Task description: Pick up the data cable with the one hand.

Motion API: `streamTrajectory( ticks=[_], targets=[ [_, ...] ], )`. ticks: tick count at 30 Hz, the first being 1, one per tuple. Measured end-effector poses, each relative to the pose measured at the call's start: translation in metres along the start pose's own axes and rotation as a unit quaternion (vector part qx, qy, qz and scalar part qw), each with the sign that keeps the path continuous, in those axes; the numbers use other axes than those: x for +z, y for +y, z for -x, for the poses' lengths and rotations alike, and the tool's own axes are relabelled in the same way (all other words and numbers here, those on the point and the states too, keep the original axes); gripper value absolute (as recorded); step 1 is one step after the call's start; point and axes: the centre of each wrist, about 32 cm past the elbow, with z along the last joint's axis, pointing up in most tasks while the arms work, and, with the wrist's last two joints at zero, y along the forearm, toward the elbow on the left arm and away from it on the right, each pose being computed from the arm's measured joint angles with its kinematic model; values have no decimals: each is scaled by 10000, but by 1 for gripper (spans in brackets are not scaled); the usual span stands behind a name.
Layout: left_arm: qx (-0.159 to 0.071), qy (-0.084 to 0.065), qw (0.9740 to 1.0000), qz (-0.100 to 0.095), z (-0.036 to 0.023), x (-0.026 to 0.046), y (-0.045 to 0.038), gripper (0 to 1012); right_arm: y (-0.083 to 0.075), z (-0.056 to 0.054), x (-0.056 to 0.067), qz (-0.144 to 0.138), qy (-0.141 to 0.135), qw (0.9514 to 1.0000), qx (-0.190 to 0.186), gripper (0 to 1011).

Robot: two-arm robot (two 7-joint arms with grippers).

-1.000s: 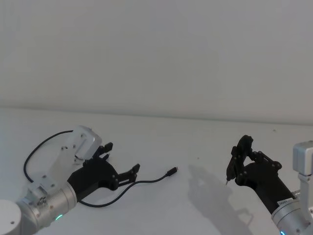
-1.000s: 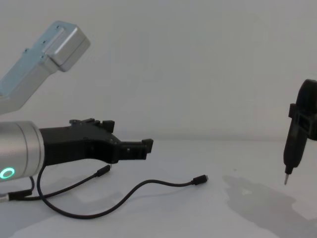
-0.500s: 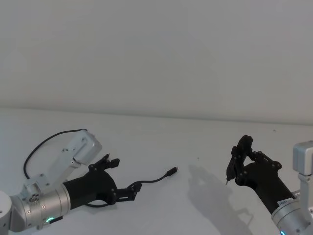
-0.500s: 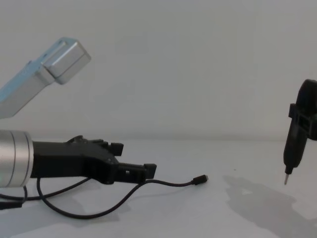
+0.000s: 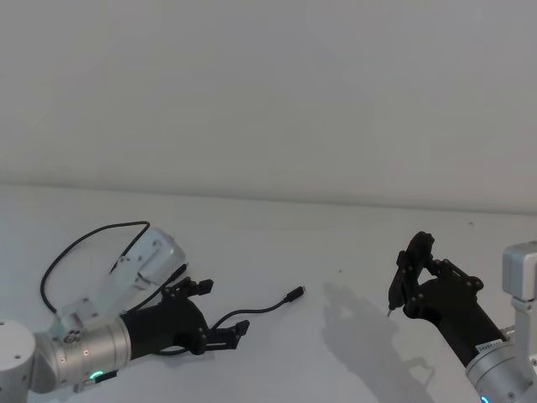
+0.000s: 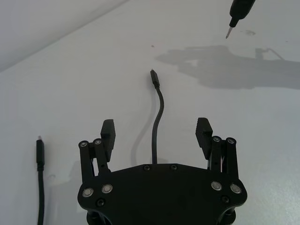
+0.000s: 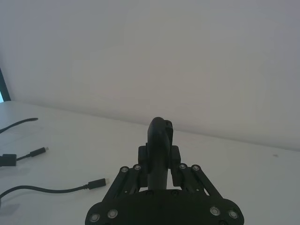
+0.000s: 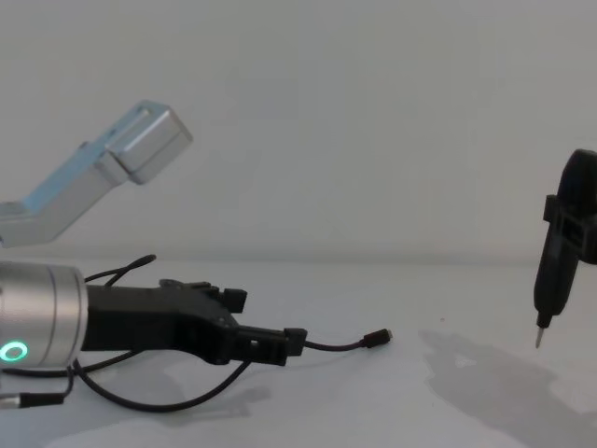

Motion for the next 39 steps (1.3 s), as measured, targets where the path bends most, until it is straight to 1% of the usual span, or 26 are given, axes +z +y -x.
streamTrajectory(
  ticks=[2, 3, 5, 7, 8, 11, 12, 13, 14, 16, 17, 27, 30, 33, 35, 37, 38, 39],
  targets=[
    [-11, 4, 10000, -3, -2, -7, -29, 1001, 0, 0, 0, 0, 0, 10000, 0, 274],
    [-34, 6, 10000, -7, -5, -11, -66, 1001, 0, 0, 0, 0, 0, 10000, 0, 275],
    [-45, 8, 10000, -8, -5, -13, -78, 1001, 0, 0, 0, 0, 0, 10000, 0, 275],
    [-87, 10, 10000, -23, -5, -16, -122, 1001, 0, 0, 0, 0, 0, 10000, 0, 275],
    [-111, 13, 9999, -43, -6, -23, -147, 1001, 0, 0, 0, 0, 0, 10000, 0, 275],
    [-151, 5, 9999, -74, -6, -26, -180, 1001, 0, 0, 0, 0, 0, 10000, 0, 274],
    [-173, 1, 9998, -103, -6, -28, -203, 1001, 0, 0, 0, 0, 0, 10000, 0, 274],
    [-173, 1, 9998, -103, -6, -28, -203, 1001, 0, 0, 0, 0, 0, 10000, 0, 274],
    [-197, -9, 9997, -152, -6, -32, -230, 1001, 0, 0, 0, 0, 0, 10000, 0, 275],
    [-204, -11, 9997, -165, -5, -34, -239, 1001, 0, 0, 0, 0, 0, 10000, 0, 275],
    [-227, -20, 9995, -204, -4, -38, -265, 1001, 0, 0, 0, 0, 0, 10000, 0, 274],
    [-279, -51, 9991, -309, -1, -47, -330, 997, 0, 0, 0, -1, 1, 10000, -2, 274],
    [-287, -54, 9990, -324, 0, -49, -339, 955, 0, 0, 1, -6, -1, 10000, -2, 274],
    [-294, -58, 9990, -339, 1, -50, -348, 886, 0, 1, 3, -12, -2, 10000, 1, 275],
    [-297, -60, 9989, -345, 1, -50, -353, 822, 0, 1, 4, -15, -3, 10000, 4, 274],
    [-299, -63, 9989, -354, 0, -51, -357, 792, -1, 2, 4, -19, -4, 10000, 8, 275],
    [-302, -64, 9989, -358, 0, -51, -359, 728, -1, 2, 4, -20, -4, 10000, 8, 275],
    [-302, -63, 9989, -360, 0, -52, -361, 712, -1, 2, 4, -20, -4, 10000, 9, 275]
  ],
)
